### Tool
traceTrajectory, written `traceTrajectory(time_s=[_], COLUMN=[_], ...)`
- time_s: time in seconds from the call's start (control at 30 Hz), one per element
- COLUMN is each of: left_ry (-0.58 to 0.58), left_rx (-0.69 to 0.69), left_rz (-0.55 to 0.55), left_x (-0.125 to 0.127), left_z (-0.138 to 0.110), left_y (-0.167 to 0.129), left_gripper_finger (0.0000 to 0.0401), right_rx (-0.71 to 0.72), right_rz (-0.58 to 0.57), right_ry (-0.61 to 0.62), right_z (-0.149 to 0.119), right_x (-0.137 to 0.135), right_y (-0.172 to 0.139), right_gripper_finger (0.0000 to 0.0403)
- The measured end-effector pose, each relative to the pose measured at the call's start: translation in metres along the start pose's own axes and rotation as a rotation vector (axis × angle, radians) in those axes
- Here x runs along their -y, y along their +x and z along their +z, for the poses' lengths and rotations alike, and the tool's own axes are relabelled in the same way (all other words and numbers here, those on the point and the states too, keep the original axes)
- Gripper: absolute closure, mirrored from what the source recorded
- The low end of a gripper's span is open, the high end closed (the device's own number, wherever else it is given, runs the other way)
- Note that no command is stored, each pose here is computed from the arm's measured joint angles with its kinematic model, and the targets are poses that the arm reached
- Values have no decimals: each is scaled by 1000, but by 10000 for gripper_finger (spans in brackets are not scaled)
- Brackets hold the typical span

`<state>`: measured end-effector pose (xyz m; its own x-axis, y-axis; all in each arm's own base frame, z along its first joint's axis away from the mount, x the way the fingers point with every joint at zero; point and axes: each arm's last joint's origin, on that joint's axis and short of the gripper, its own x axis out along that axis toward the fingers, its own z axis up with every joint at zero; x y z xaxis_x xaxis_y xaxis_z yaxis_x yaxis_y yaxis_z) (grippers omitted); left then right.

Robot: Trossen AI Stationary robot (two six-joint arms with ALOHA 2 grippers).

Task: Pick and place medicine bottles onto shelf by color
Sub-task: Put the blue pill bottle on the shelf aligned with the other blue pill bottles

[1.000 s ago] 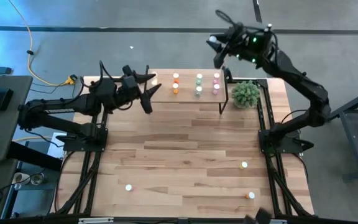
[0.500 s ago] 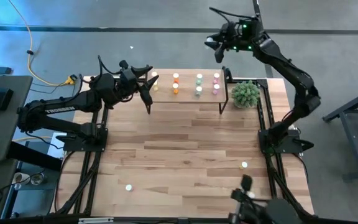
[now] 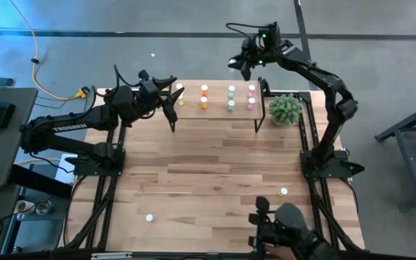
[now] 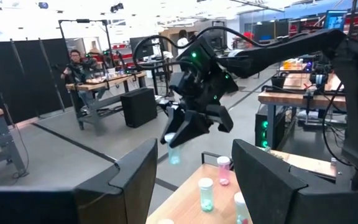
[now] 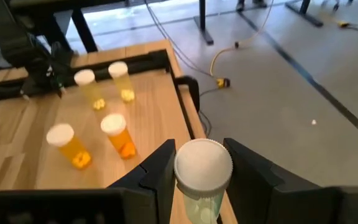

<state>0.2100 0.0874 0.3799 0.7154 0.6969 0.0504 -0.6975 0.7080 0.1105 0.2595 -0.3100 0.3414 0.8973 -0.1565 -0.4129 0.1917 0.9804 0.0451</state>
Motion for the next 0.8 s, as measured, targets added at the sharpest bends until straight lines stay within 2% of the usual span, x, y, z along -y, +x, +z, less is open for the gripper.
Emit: traceTrajectory(time_s=[0.33,0.8], left_ry=[1,-2], left_rx=[-3,-3], left_rz=[3,3], left_x=[0,0], left_z=[0,0], left_y=[0,0], left_gripper_finger=[205,205], right_rx=[-87,-76], right_rz=[25,9], right_ry=[30,32], right_z=[-15,-19], right_x=[3,9], right_y=[7,17], right_gripper_finger=[286,286])
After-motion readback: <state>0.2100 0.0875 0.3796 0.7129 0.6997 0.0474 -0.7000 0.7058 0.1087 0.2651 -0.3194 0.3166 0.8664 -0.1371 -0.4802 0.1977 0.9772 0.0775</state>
